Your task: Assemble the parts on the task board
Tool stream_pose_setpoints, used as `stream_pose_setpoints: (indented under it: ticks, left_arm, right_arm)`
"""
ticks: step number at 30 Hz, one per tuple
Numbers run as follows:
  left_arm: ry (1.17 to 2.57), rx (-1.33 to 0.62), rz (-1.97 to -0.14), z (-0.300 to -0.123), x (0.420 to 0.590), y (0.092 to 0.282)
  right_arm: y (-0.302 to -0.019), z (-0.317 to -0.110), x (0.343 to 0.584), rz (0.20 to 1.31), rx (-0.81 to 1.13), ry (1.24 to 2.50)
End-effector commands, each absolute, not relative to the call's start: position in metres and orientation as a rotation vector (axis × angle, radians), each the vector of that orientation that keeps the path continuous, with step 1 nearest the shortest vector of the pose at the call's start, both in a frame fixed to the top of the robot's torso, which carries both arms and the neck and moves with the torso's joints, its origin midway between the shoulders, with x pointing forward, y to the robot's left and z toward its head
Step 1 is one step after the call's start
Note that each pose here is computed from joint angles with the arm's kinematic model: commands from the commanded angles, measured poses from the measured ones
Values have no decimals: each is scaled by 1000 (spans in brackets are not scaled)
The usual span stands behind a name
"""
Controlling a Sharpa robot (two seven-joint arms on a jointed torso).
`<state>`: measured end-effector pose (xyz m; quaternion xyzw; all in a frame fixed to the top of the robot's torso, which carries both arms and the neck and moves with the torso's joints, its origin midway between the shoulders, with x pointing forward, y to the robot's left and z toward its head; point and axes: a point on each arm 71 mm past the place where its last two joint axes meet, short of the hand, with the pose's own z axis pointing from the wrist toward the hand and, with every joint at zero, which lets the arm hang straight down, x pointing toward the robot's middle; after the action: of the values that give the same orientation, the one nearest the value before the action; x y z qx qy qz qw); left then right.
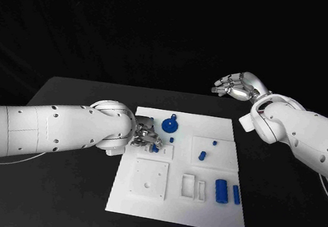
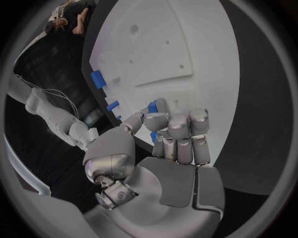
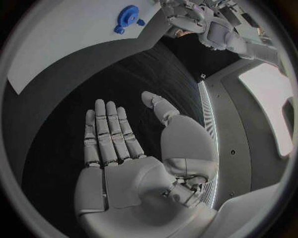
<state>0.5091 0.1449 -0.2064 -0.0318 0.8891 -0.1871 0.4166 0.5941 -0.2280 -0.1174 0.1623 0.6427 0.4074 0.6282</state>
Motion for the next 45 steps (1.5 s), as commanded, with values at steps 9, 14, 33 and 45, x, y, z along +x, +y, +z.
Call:
stream_pose_setpoints:
  ticks: [9, 14, 33, 45]
  left_arm:
    - [2332, -35, -466, -219, 502, 142]
    - [2345, -18, -461, -219, 501, 141]
    - [2353, -3, -434, -220, 501, 145]
    - [2346, -12, -439, -220, 502, 144]
  right_arm:
    - [-227, -118, 594, 940, 371, 1482]
    - [-228, -118, 594, 939, 371, 1482]
    - [-228, -118, 594, 940, 371, 1482]
    - [-228, -118, 593, 941, 370, 1482]
